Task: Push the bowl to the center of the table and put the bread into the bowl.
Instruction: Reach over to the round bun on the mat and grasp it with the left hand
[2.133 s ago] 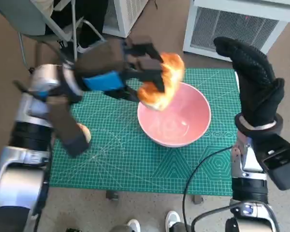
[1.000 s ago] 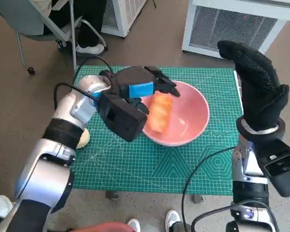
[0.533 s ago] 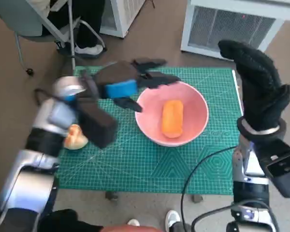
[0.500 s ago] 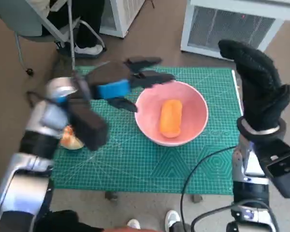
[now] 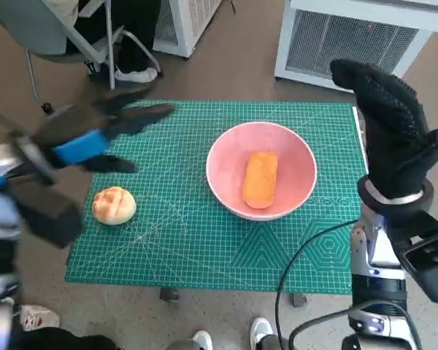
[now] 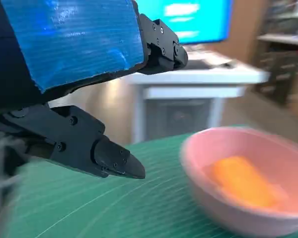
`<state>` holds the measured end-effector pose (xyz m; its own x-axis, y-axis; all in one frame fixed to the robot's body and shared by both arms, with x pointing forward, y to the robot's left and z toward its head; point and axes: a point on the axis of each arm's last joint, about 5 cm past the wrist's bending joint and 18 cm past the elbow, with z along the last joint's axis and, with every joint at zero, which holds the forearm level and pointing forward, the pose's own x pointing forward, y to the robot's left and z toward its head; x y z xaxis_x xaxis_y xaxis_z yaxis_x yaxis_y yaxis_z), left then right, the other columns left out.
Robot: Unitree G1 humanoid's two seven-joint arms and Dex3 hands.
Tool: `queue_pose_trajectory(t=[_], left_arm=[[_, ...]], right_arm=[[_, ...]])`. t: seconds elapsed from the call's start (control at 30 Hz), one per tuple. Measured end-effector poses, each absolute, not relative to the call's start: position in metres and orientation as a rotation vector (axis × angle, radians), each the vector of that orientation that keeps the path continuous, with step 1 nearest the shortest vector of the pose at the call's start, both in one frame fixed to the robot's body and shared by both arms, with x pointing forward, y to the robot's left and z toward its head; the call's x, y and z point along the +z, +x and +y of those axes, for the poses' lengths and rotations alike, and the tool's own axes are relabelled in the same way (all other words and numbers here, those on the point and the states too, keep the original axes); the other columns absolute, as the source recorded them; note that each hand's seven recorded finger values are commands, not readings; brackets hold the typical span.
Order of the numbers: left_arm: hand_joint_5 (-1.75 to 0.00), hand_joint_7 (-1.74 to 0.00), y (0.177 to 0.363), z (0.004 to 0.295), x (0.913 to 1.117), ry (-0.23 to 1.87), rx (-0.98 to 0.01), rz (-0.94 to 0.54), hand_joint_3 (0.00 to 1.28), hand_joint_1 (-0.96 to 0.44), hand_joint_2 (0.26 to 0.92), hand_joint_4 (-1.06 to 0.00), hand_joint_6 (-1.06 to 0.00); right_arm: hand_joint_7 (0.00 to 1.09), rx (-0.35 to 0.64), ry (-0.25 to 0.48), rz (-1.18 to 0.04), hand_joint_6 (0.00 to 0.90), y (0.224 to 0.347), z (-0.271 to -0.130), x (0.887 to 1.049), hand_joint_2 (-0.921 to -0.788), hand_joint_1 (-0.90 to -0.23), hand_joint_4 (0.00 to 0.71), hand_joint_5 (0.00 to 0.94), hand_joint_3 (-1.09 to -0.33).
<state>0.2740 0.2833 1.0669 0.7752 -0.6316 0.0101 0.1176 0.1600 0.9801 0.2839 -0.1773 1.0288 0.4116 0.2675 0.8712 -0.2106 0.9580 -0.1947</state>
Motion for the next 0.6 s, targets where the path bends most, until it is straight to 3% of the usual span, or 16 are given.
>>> queue_pose_trajectory(t=[0.33,0.6], left_arm=[[0.0,-0.02,0.252,0.307,1.049,1.313,-0.508,-0.302,0.0,-0.33,0.829,-0.2,-0.3],[-0.01,-0.02,0.249,0.311,1.04,1.314,-0.473,-0.225,0.0,-0.36,0.832,-0.22,-0.31]], right_arm=[[0.58,0.325,-0.048,-1.093,-0.001,0.285,-0.174,1.028,-0.921,-0.546,-0.001,0.438,-0.845],[0.58,0.341,-0.022,-1.082,-0.001,0.288,-0.173,1.028,-0.921,-0.547,-0.001,0.435,-0.837]])
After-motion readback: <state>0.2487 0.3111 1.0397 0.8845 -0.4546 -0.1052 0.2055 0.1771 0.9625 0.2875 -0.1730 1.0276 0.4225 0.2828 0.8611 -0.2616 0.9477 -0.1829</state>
